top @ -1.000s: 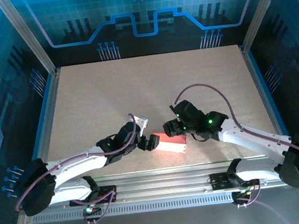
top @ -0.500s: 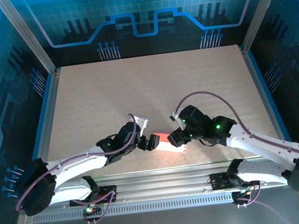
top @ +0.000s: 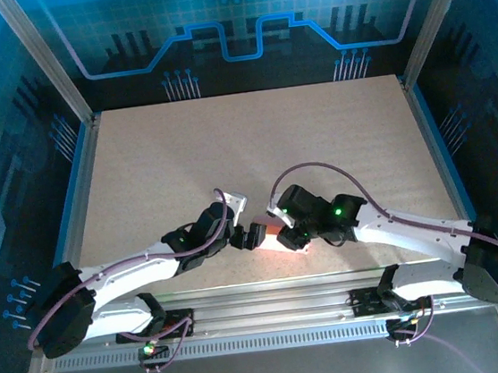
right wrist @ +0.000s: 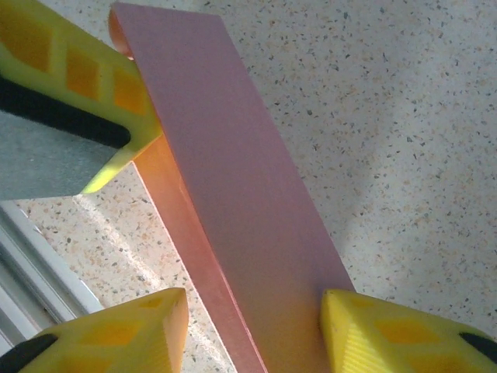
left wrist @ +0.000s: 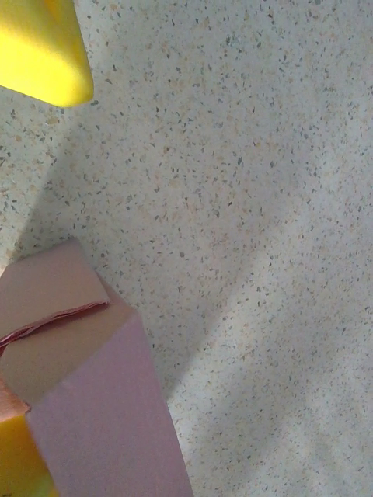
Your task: Fold the paper box
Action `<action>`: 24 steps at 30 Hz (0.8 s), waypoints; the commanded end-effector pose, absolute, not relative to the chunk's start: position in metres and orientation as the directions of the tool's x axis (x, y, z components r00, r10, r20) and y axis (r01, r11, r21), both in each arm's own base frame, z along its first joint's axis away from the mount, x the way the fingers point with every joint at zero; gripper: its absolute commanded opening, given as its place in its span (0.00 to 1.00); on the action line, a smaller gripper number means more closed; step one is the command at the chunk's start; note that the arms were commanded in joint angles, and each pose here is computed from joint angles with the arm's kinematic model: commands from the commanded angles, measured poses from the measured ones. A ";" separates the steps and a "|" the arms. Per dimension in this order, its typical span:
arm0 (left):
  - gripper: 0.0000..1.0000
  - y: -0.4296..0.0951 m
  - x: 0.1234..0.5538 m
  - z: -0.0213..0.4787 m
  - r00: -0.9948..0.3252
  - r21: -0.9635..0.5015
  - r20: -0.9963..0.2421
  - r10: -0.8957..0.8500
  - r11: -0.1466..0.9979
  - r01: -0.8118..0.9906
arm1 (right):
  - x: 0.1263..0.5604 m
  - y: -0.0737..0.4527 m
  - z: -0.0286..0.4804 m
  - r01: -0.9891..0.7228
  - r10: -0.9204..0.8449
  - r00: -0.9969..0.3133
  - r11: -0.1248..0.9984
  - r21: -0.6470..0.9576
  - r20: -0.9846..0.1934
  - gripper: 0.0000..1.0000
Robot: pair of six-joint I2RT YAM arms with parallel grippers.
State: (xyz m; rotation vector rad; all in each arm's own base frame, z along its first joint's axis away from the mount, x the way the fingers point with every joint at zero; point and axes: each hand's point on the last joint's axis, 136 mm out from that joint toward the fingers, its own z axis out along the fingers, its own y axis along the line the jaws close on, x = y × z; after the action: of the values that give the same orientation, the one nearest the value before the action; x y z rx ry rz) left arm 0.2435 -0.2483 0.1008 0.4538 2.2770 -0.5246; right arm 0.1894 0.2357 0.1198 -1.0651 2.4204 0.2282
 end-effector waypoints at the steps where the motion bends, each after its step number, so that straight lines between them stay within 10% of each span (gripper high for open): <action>1: 0.99 -0.231 0.222 0.073 -0.726 -0.185 -0.633 0.269 0.858 0.479 | 0.176 0.236 0.099 -0.742 -0.680 -0.609 0.671 -0.010 -0.409 0.47; 24: 0.99 -0.228 0.202 0.111 -0.685 -0.190 -0.648 0.333 0.800 0.570 | 0.185 0.220 0.063 -0.677 -0.677 -0.676 0.727 -0.116 -0.291 0.36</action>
State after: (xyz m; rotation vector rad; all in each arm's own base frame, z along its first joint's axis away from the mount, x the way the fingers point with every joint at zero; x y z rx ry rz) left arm 0.2128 -0.2308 0.1021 0.5847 2.4075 -0.4867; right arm 0.2159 0.2510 0.1143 -0.9613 2.4201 0.1430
